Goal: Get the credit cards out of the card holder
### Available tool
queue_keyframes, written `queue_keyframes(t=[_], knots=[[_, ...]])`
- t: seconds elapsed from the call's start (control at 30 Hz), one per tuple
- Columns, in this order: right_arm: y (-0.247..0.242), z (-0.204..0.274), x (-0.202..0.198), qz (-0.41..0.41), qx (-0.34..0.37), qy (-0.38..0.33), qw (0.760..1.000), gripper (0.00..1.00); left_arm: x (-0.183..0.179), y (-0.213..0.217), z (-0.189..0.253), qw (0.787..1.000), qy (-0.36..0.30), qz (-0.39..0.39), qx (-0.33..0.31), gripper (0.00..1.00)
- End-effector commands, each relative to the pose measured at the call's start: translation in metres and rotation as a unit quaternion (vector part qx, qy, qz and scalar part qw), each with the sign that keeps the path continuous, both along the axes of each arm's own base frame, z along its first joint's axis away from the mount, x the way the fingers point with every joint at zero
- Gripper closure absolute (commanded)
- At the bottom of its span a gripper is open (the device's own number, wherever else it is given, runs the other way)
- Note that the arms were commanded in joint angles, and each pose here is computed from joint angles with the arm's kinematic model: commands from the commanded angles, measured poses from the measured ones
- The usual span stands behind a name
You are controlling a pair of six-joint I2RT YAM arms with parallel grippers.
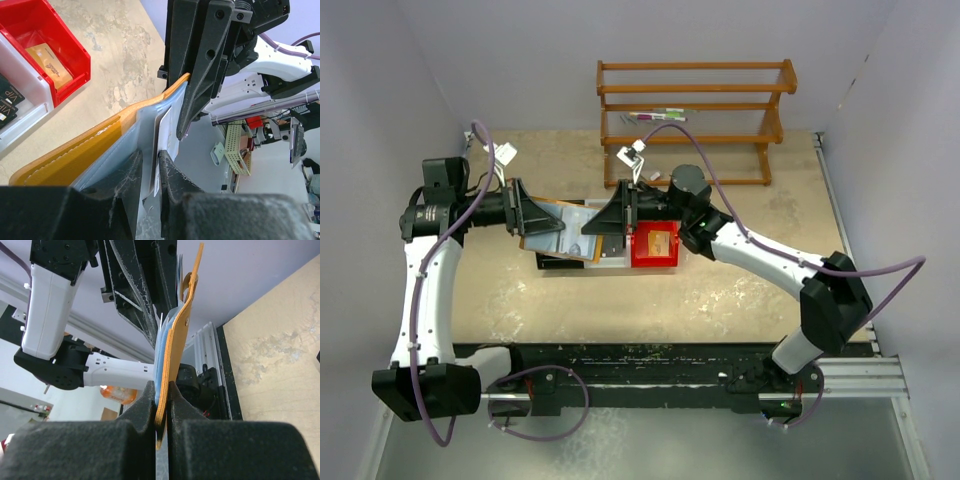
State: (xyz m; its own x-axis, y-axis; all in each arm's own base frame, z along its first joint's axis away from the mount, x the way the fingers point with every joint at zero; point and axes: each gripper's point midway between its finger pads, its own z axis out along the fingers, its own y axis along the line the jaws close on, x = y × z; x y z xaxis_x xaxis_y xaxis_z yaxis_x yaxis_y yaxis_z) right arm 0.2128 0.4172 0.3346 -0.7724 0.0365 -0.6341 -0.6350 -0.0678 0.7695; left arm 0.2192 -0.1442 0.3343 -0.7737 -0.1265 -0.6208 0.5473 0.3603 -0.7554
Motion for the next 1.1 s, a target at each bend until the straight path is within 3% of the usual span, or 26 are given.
queue_keyframes(t=[0.0,0.13,0.4,0.73,0.77,0.87,0.9,1.07], knots=[[0.002,0.032,-0.008,0.015,0.051,-0.042,0.998,1.0,-0.005,-0.005,0.008,0.999,-0.007,-0.026,-0.021,0.78],[0.004,0.029,-0.006,0.012,0.05,-0.04,0.998,1.0,-0.005,-0.005,0.008,0.999,-0.005,-0.026,-0.023,0.79],[-0.009,0.03,-0.009,0.02,0.06,-0.043,0.997,1.0,-0.001,-0.002,0.01,1.0,-0.012,-0.018,-0.005,0.95],[-0.017,0.029,-0.01,0.027,0.08,-0.036,0.996,1.0,-0.002,-0.003,0.012,1.0,-0.007,-0.021,-0.011,0.97],[-0.017,0.03,-0.009,0.024,0.082,-0.037,0.996,1.0,-0.002,-0.003,0.011,1.0,-0.006,-0.02,-0.01,0.94],[-0.014,0.035,-0.006,0.021,0.091,-0.041,0.995,1.0,0.0,-0.003,0.008,1.0,-0.005,-0.017,-0.011,0.64],[-0.012,0.037,-0.008,0.025,0.095,-0.04,0.994,1.0,0.001,-0.003,0.006,1.0,-0.004,-0.014,-0.01,0.59],[-0.008,0.036,-0.005,0.026,0.097,-0.034,0.994,1.0,-0.003,-0.004,0.008,1.0,-0.004,-0.021,-0.019,0.52]])
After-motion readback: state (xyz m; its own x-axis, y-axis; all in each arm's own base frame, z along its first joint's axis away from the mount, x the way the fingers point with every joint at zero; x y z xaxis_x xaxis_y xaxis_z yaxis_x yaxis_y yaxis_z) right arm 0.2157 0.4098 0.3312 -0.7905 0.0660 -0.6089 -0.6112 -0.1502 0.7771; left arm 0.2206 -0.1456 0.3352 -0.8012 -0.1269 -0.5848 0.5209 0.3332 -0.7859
